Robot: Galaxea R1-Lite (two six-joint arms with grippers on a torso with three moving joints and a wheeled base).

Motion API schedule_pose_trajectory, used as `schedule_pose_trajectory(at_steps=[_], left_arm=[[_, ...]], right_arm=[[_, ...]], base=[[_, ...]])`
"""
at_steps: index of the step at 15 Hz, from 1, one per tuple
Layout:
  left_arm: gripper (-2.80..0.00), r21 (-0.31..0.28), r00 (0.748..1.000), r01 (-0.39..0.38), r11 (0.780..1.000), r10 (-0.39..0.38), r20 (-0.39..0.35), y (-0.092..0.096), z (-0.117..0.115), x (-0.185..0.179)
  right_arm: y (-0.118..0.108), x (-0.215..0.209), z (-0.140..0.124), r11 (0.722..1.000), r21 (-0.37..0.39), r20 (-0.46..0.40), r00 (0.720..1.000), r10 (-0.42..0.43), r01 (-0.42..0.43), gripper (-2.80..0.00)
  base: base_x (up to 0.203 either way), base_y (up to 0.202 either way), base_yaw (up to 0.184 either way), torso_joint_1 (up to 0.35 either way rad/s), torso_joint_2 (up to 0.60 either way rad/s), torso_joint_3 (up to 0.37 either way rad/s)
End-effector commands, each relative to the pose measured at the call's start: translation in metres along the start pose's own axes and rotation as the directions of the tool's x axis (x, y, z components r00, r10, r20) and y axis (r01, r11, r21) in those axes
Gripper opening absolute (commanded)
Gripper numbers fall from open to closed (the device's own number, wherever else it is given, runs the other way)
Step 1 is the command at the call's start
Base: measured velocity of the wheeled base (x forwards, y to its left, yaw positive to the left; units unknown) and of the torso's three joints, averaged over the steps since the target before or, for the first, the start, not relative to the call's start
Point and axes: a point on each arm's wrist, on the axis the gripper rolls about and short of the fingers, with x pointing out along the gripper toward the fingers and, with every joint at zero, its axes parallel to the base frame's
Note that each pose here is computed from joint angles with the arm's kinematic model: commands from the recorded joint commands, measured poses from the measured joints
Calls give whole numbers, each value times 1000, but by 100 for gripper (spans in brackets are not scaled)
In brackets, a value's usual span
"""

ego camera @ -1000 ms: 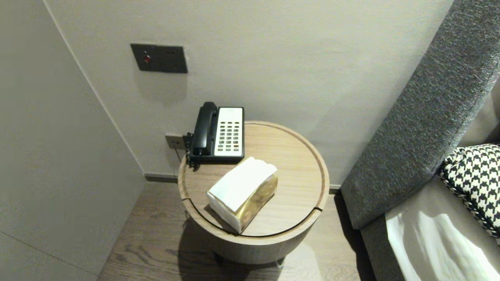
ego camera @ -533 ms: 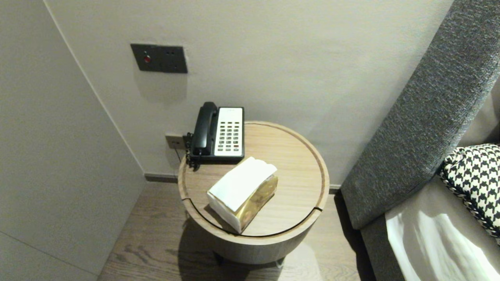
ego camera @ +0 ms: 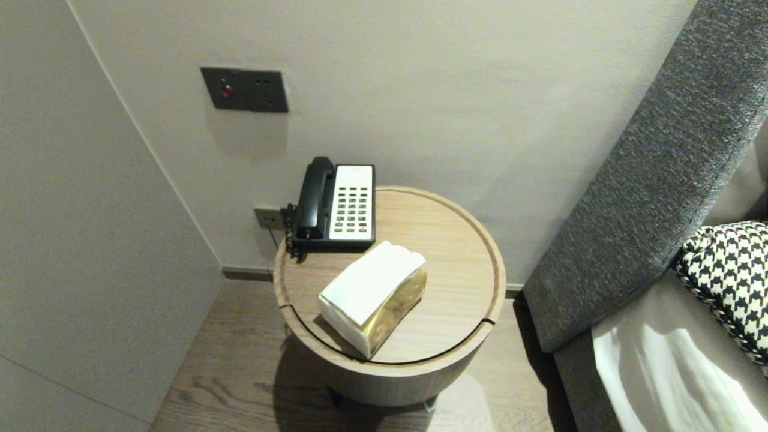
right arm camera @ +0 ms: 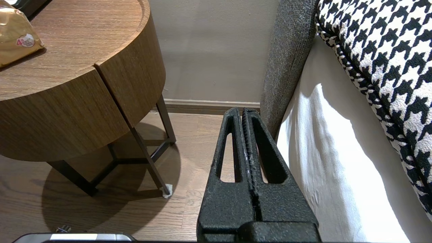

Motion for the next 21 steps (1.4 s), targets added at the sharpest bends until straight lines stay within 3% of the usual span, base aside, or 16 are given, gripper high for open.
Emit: schedule_pose_trajectory(at_steps=[1,8,10,13,17,21], left_arm=[[-280,-3,1000,-18,1000,18,-14,0,0,0],[-280,-7,999,-34,999,33,-23,0,1,1],[-280,-24,995,-92,995,92,-27,0,0,0],[-280,-27,999,-49,998,48,-15,-1,0,1],[-280,48,999,39,998,-39,-3,-2,1,2],[-280,78,987,154,985,-157,39,0,-2,-2]], right_arm=[[0,2,-11,1000,0,-39,999,-1,1,-280],[0,2,-11,1000,0,-39,999,0,0,-280],[0,2,-11,1000,0,-39,999,-1,1,-280],[0,2,-11,1000,0,-39,999,-1,1,-280],[0,2,-11,1000,0,-39,999,0,0,-280],[0,2,-11,1000,0,-39,999,0,0,-280]], base=[[0,0,0,0,0,0],[0,0,0,0,0,0],[0,0,0,0,0,0],[0,0,0,0,0,0],[0,0,0,0,0,0],[0,0,0,0,0,0]])
